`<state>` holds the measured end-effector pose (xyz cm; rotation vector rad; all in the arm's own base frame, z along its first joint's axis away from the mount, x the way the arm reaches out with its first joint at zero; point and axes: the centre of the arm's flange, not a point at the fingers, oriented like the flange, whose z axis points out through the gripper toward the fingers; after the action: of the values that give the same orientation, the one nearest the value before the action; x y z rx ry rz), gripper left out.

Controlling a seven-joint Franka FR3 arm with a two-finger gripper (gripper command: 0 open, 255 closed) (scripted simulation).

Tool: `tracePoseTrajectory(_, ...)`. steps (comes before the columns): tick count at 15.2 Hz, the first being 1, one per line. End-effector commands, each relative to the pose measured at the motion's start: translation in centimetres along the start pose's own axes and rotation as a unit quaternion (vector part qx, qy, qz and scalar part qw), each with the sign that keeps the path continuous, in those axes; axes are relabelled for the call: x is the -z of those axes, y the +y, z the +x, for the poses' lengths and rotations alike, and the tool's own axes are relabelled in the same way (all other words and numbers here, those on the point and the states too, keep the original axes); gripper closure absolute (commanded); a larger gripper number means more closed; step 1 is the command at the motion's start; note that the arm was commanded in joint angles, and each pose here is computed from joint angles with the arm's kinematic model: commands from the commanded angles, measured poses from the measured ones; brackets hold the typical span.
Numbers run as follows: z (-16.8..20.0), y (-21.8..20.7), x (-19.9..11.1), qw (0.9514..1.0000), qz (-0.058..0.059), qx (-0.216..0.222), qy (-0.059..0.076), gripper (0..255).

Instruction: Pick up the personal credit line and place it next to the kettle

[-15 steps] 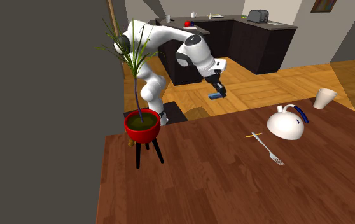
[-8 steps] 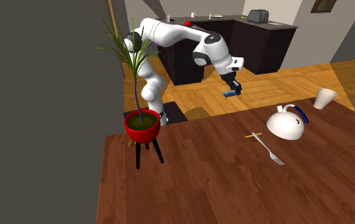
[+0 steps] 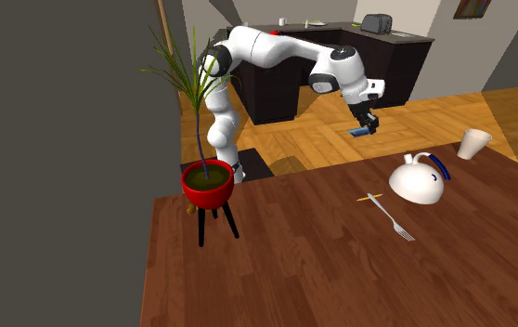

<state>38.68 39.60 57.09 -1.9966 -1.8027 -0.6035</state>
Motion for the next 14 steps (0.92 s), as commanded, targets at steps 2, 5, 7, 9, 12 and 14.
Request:
tracePoseTrajectory(2, 3.3, -0.2, -2.3, 1.0, 0.0, 0.0, 0.0, 255)
tracePoseTrajectory(5, 6.8, -0.3, -4.6, 1.0, 0.0, 0.0, 0.0, 255)
tracePoseTrajectory(7, 6.2, -0.3, -5.5, 1.0, 0.0, 0.0, 0.0, 255)
tracePoseTrajectory(9, 5.7, -0.3, -6.4, 1.0, 0.0, 0.0, 0.0, 255)
tracePoseTrajectory(12, 4.8, -0.3, -7.7, 1.0, 0.0, 0.0, 0.0, 255)
tracePoseTrajectory(14, 4.2, -0.3, -8.6, 1.0, 0.0, 0.0, 0.0, 255)
